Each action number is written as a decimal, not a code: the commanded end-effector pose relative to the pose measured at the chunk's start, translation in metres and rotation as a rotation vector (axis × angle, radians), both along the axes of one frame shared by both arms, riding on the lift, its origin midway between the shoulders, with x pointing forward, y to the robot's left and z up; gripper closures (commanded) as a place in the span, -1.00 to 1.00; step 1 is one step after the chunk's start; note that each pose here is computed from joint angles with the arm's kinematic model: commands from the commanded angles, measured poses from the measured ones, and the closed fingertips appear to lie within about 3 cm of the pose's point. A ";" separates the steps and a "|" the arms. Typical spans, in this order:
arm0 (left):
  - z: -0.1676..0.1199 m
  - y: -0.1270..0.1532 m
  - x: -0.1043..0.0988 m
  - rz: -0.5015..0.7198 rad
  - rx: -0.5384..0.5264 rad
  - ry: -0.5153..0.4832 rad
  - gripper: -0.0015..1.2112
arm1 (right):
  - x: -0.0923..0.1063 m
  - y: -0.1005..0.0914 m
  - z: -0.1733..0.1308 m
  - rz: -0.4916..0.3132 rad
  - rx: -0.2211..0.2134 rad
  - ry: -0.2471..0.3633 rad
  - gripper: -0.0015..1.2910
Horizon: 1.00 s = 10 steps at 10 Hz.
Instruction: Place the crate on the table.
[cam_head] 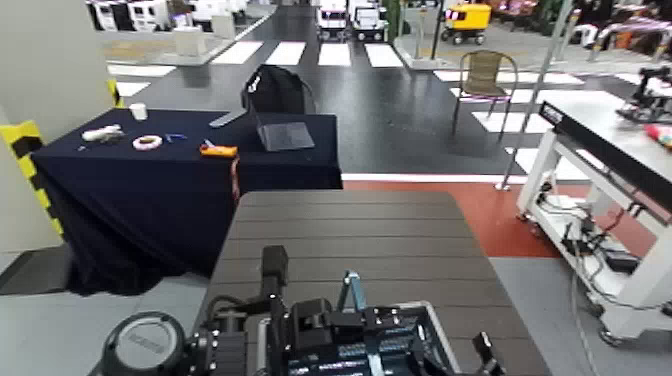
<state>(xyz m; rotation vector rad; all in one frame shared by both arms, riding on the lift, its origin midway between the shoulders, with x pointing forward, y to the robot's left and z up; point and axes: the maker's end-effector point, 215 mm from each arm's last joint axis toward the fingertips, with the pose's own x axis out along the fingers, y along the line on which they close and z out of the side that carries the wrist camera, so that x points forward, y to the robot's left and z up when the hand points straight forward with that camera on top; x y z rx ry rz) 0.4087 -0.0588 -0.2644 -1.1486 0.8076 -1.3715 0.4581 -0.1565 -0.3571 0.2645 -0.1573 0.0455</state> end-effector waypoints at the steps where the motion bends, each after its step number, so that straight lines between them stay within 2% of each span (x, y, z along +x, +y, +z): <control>1: 0.000 0.001 0.000 0.002 -0.003 0.001 0.98 | 0.000 0.001 0.000 0.002 0.001 -0.001 -0.78; 6: 0.002 0.001 0.010 0.007 0.005 -0.001 0.98 | -0.001 0.003 -0.001 0.005 0.004 0.002 -0.78; 10: -0.008 -0.003 0.042 0.017 0.043 0.030 0.98 | 0.000 0.006 -0.002 0.009 0.011 0.004 -0.78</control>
